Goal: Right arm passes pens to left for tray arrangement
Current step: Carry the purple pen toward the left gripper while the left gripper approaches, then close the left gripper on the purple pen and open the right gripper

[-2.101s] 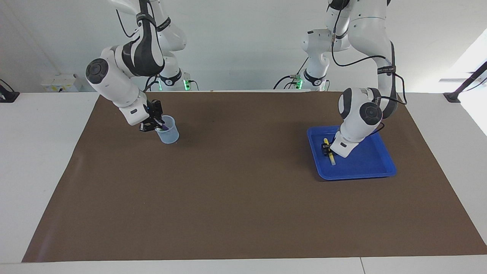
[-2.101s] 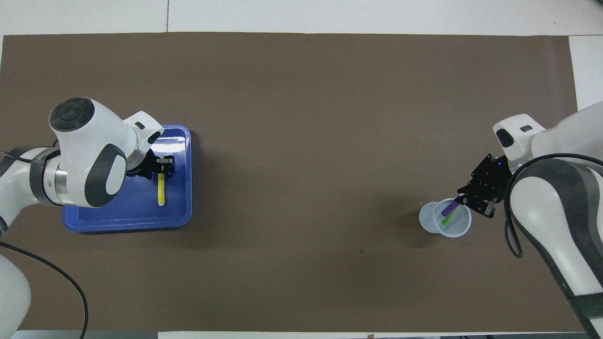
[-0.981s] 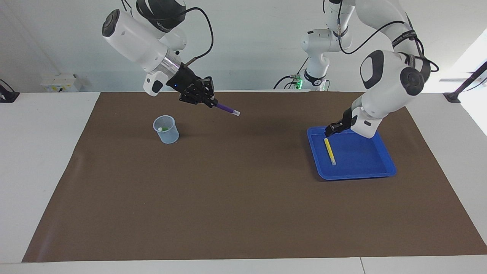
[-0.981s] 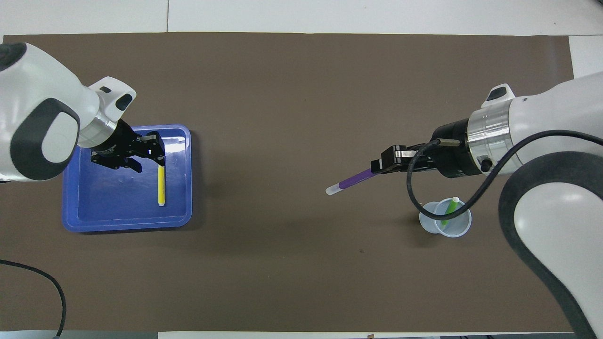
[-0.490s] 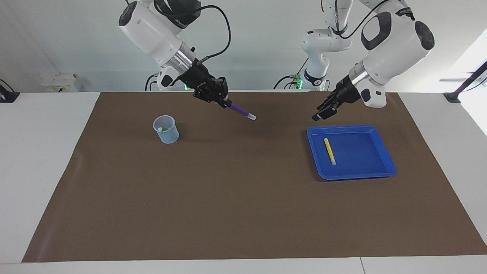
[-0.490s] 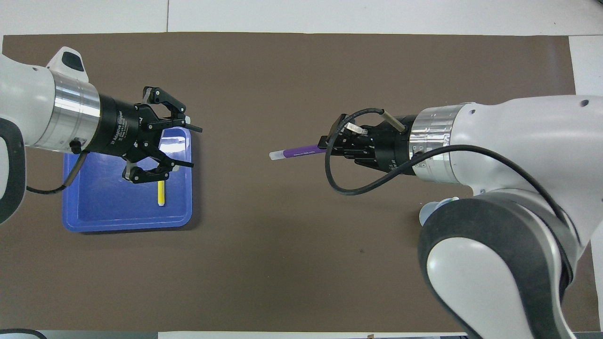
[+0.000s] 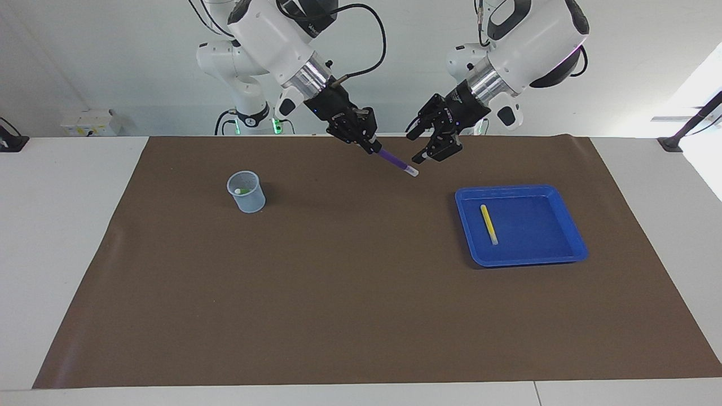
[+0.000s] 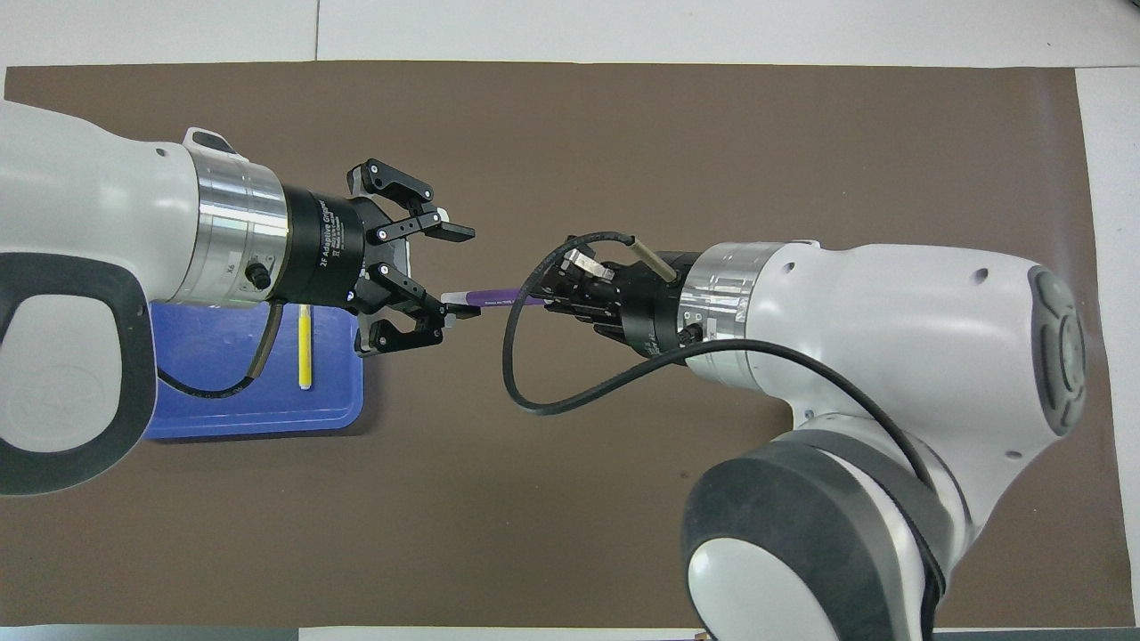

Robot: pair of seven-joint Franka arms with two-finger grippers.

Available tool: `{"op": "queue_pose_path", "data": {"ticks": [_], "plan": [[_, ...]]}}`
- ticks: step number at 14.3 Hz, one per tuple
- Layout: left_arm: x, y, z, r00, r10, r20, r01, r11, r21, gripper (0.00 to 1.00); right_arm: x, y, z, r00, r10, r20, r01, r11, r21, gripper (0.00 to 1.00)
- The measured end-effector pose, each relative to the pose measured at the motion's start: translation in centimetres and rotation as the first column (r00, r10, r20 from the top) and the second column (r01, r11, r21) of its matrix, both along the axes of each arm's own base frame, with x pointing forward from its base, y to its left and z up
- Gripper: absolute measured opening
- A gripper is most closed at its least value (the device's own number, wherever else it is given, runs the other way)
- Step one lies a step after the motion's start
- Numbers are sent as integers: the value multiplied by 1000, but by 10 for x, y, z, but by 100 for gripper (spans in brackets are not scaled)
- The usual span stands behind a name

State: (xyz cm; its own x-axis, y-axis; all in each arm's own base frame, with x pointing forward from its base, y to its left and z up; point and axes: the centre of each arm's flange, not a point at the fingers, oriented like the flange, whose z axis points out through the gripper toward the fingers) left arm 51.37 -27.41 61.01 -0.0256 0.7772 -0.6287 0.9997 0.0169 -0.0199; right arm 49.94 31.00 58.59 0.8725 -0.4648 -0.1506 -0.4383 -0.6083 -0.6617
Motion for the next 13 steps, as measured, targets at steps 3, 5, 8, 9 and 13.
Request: {"op": "queue_pose_path", "data": {"ticks": [3, 5, 8, 9, 13], "plan": [[-11, -11, -17, 1000, -6, -1, 6, 1000, 6, 86, -1, 2, -6, 1000, -7, -2, 7, 1000, -2, 18], [-19, -15, -20, 1000, -29, 4, 29, 999, 15, 100, -1, 1, -7, 1000, -8, -3, 8, 1000, -3, 18], [-30, -18, -26, 999, -39, 24, 38, 999, 27, 100, -1, 1, -8, 1000, -9, -4, 9, 1000, -4, 18], [-33, -20, -31, 999, -23, 43, 22, 999, 25, 100, -1, 1, -8, 1000, -11, -2, 11, 1000, -4, 18], [-36, -24, -47, 996, 42, 85, -42, 999, 2, 98, -1, 0, -9, 1000, -13, -2, 13, 1000, -4, 18]]}}
